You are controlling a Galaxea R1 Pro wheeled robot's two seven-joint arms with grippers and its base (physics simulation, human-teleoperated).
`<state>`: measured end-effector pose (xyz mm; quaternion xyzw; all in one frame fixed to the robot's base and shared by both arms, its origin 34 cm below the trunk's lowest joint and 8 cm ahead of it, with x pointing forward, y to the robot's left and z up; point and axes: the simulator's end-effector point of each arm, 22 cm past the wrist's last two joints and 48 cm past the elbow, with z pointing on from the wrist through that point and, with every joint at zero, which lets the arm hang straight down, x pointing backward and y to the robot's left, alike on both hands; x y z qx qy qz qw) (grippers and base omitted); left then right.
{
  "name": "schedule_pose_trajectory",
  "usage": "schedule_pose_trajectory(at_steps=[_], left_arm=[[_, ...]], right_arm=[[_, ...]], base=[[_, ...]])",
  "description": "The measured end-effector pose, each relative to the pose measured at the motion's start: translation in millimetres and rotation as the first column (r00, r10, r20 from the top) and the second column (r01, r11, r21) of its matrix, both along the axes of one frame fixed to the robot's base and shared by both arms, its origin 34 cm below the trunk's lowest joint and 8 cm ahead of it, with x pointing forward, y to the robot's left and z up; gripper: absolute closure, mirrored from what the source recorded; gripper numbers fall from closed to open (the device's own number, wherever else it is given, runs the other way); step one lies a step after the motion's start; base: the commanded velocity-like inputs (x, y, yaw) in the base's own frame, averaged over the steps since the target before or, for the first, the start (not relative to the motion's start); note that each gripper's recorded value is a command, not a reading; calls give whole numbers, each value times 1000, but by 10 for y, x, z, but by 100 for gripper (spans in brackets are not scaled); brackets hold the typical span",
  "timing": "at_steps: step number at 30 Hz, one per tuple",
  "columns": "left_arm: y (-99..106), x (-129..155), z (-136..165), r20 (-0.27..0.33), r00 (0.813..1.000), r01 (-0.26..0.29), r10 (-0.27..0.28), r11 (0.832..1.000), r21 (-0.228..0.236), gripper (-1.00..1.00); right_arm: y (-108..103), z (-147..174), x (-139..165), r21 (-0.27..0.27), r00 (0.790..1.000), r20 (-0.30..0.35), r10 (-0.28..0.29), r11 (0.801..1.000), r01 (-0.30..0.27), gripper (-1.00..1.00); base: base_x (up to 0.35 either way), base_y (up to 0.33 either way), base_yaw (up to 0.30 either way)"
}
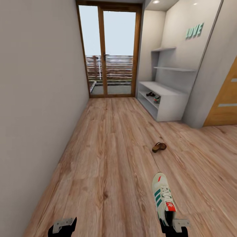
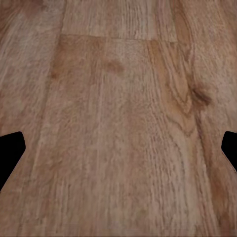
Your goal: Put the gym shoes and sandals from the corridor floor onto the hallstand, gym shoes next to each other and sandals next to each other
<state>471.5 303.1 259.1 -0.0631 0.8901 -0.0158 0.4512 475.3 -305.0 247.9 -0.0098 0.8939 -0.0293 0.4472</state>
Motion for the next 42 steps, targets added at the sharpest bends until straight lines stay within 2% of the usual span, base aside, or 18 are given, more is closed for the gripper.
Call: schedule_pose_trajectory(at_steps=[12,31,42], left_arm=[[2,0,0,0,1000,-1,1,1000,0,-100],[13,4,5,1,1000,0,0,1000,1,-100],[30,4,5,1,1000,-1,1,1000,3,-100]], right_arm=[[-7,2,1,0,1000,1,-3,1000,3,100],[-8,1,0,0,1000,0,-3,1000,3,100],[-7,-1,-2,0,1000,-1,-2,1000,2,100]], base=[[339,0,-45],[339,1,-253],[335,88,-266]])
